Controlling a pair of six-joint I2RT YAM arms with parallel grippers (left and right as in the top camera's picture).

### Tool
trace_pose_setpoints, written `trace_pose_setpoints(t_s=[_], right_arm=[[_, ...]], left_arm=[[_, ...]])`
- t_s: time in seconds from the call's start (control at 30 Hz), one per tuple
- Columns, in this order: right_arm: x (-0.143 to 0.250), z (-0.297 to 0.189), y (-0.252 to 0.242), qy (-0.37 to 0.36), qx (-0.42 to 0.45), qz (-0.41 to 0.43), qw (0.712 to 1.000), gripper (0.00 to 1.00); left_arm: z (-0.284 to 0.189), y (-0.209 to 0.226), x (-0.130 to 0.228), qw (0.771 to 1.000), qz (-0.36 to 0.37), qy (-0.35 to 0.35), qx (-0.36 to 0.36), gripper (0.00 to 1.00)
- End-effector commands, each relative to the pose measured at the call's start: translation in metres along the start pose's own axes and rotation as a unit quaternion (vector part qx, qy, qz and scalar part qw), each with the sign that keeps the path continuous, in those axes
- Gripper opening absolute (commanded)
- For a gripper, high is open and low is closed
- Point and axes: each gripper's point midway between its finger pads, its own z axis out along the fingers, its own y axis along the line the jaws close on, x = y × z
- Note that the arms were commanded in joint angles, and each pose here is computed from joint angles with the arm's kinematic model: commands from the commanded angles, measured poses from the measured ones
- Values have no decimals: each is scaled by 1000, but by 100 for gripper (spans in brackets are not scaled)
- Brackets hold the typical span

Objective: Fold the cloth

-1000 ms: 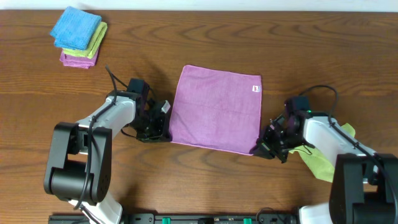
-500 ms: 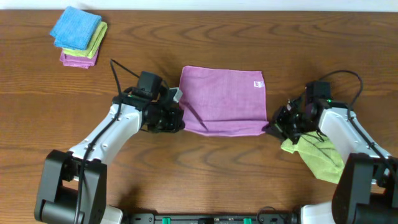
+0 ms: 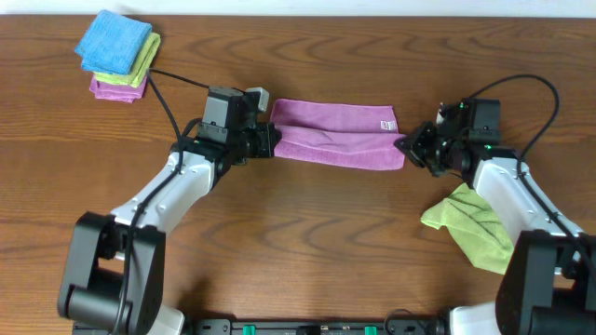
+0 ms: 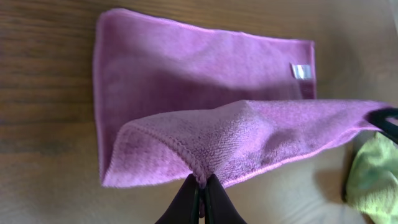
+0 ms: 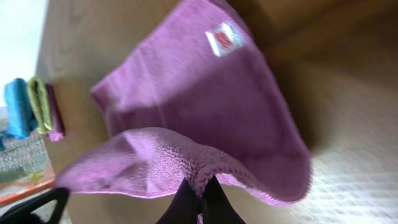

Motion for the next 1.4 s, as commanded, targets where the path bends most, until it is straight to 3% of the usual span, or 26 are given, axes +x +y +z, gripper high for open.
trace_pose_setpoints(t_s=[0.0, 0.5, 0.9, 1.37], right_arm=[[-6, 8, 7, -8, -4, 12, 1000, 2], [-65, 58, 45, -18, -67, 13, 998, 2], [-21, 60, 19, 90, -4, 49, 995, 2], [-25, 52, -12, 78, 54, 62, 994, 2]], left_arm=[[5, 16, -17, 999, -23, -19, -16, 5], [50, 33, -89, 999, -30, -32, 5, 6], [41, 54, -43, 994, -75, 72, -33, 5], [39, 55, -42, 993, -84, 76, -24, 6]])
